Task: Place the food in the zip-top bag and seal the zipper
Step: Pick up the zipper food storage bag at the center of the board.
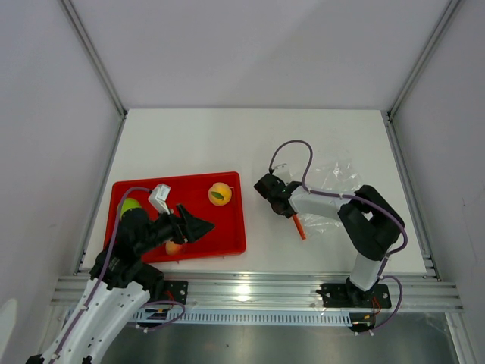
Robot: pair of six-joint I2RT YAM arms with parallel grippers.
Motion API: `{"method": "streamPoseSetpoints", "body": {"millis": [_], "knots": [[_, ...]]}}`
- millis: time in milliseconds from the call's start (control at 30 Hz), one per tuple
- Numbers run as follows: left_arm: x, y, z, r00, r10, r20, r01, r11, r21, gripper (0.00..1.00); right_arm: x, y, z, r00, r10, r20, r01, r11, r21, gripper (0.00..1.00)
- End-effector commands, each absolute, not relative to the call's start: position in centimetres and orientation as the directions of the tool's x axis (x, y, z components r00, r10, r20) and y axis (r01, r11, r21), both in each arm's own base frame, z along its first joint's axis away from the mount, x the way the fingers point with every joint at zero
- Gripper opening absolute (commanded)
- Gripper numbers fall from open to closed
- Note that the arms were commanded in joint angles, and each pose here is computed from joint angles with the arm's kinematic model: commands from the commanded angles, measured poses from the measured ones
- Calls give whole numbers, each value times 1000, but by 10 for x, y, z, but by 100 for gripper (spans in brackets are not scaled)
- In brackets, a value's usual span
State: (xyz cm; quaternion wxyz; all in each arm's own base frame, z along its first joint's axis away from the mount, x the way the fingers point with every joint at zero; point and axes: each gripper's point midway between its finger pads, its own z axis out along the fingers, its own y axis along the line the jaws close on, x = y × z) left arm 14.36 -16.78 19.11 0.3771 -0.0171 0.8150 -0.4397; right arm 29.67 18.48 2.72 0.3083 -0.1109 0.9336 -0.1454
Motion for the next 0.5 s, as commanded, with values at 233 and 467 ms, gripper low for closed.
{"method": "streamPoseSetpoints", "body": {"millis": [233,467], "knots": [[142,-174,195,-717,-351,-602,337,581,-741,83,308,184,29,-762,-291,-579,-71,926,-372,0],[139,-189,199,-733,-320,-600,398,513,-760,73,298,198,67,-745,-186,-641,-74,977,-198,0]]}}
